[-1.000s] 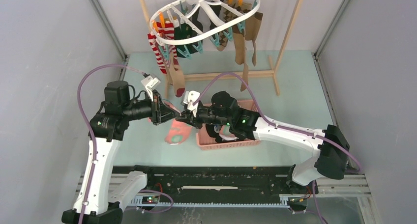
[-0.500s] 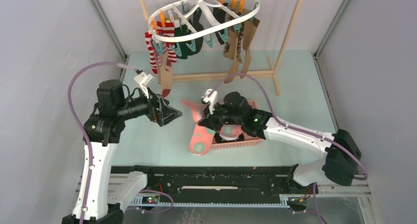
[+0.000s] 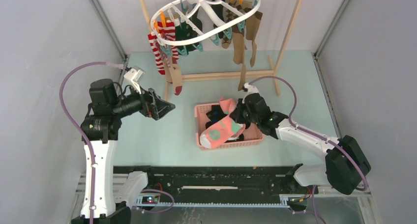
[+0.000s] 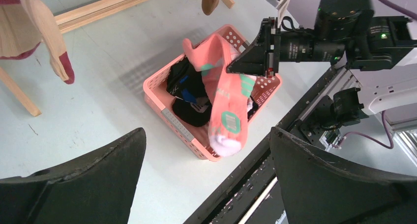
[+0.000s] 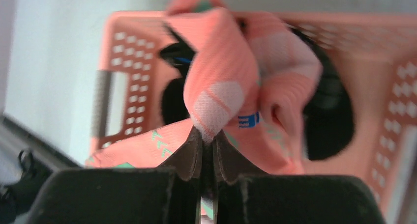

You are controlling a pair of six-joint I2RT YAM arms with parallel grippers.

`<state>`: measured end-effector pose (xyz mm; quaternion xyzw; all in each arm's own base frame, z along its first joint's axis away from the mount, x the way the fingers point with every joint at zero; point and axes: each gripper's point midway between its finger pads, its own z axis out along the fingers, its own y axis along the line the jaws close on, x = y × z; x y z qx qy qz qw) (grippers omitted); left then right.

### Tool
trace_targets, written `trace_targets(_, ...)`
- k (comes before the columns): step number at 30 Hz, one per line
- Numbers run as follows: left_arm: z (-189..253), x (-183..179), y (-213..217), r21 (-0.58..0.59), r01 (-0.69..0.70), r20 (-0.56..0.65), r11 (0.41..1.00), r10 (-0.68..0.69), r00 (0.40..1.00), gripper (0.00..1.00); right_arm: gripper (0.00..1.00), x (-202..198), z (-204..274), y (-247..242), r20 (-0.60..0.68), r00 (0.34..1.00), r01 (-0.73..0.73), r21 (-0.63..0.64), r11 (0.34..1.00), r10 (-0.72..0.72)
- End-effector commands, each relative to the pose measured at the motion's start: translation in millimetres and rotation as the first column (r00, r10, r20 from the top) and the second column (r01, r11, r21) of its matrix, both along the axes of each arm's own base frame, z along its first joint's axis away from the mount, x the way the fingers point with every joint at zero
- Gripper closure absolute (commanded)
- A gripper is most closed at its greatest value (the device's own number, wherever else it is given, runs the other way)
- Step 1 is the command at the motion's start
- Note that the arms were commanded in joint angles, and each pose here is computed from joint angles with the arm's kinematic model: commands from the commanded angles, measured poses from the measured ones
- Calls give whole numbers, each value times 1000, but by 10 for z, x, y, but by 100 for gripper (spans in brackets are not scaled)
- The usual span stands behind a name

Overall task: Remove the socks clipped to the hanger
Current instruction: Place the sock in the bin.

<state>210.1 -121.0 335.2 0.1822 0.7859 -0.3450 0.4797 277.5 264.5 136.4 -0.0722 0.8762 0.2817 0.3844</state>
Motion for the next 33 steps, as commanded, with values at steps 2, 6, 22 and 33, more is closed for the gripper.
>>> trace_targets(2,-11,17,-4,-5,9,21,1000,-9,1000,0,100,176,-314,-549,-62,907,414,-34,910,-416)
trace_targets(6,8,31,-15,-16,13,19,1000,-12,1000,0,100,185,-461,-726,-87,833,546,-37,837,-547)
trace_targets(22,21,53,-6,-22,18,21,1000,-17,1000,0,49,-117,465,-616,-8,901,426,194,884,-433)
trace_targets(33,5,97,46,-25,-7,10,1000,8,1000,0,73,661,591,-374,21,912,393,241,887,-410)
